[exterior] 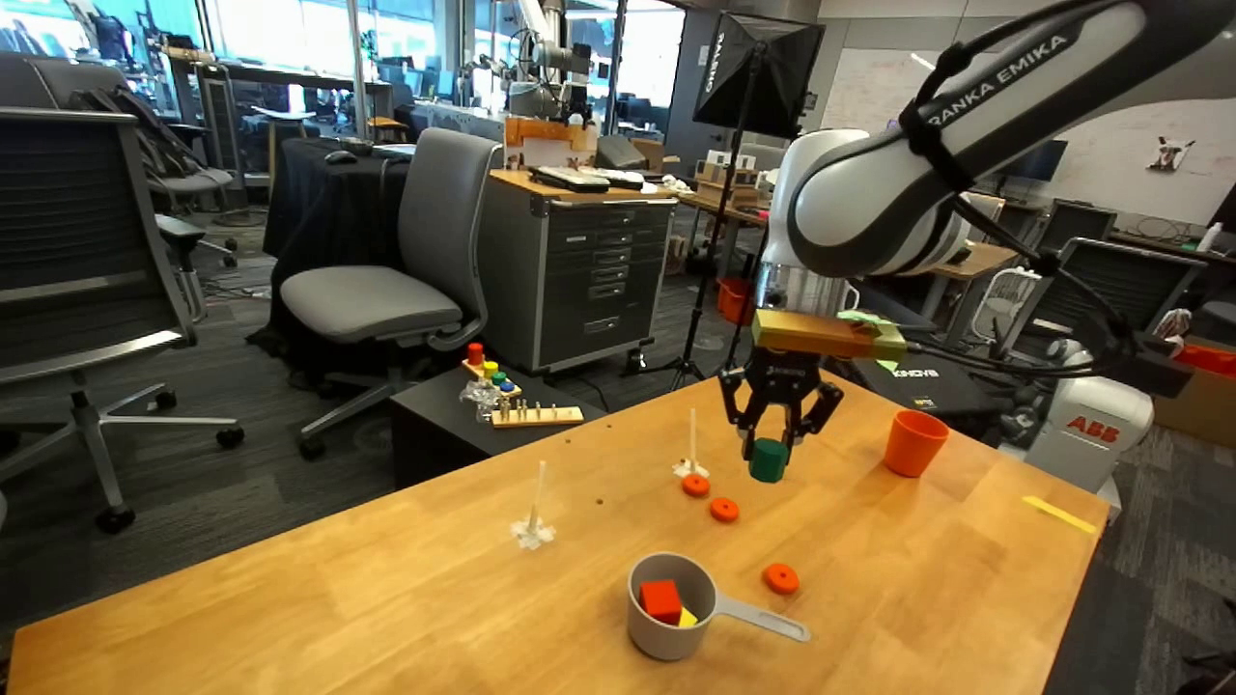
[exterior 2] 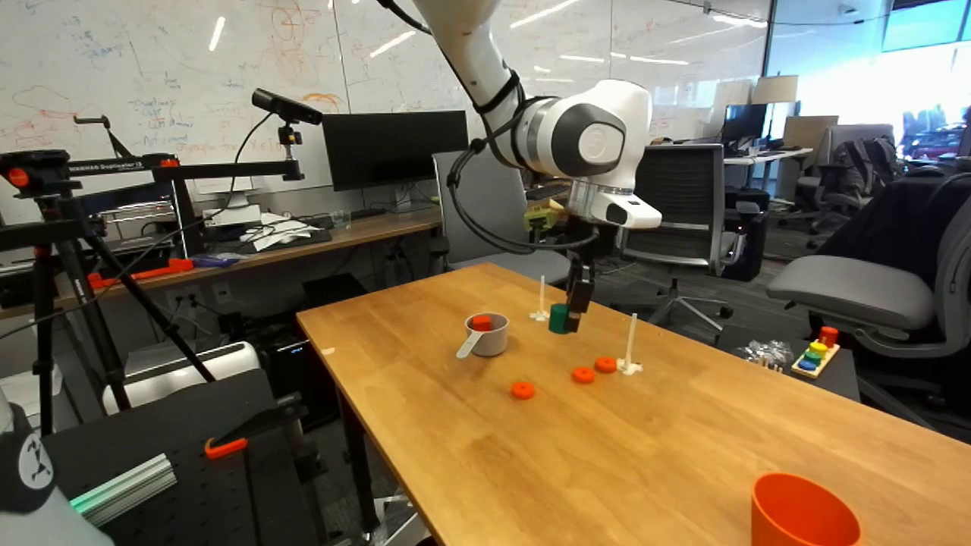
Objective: Move the orange cup to the right, place the orange, yellow and green blocks in the grey measuring cup
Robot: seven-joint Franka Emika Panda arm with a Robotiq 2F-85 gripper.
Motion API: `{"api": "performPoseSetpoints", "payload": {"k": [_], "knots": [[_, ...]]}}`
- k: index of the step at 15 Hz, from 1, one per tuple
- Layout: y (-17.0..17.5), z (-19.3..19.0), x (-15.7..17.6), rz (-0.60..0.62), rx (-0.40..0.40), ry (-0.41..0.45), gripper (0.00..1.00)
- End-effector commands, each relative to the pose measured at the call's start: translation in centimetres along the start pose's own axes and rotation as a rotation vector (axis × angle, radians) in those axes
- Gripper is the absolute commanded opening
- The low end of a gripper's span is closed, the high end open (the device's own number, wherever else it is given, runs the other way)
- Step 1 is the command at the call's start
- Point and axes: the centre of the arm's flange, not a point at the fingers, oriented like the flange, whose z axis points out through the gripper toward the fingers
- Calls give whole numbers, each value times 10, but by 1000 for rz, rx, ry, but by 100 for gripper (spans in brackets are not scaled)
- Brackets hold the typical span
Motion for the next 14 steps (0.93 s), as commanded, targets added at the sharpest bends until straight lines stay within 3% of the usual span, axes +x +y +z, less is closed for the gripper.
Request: {"api": "performPoseSetpoints", "payload": {"k": [1,4,14], "knots": [[-25,-11,-32,-71,17,-93,17],[-50,0,-59,-109,-20,-118,17],[-100,53,-113,-174,-173,-1,17]]}}
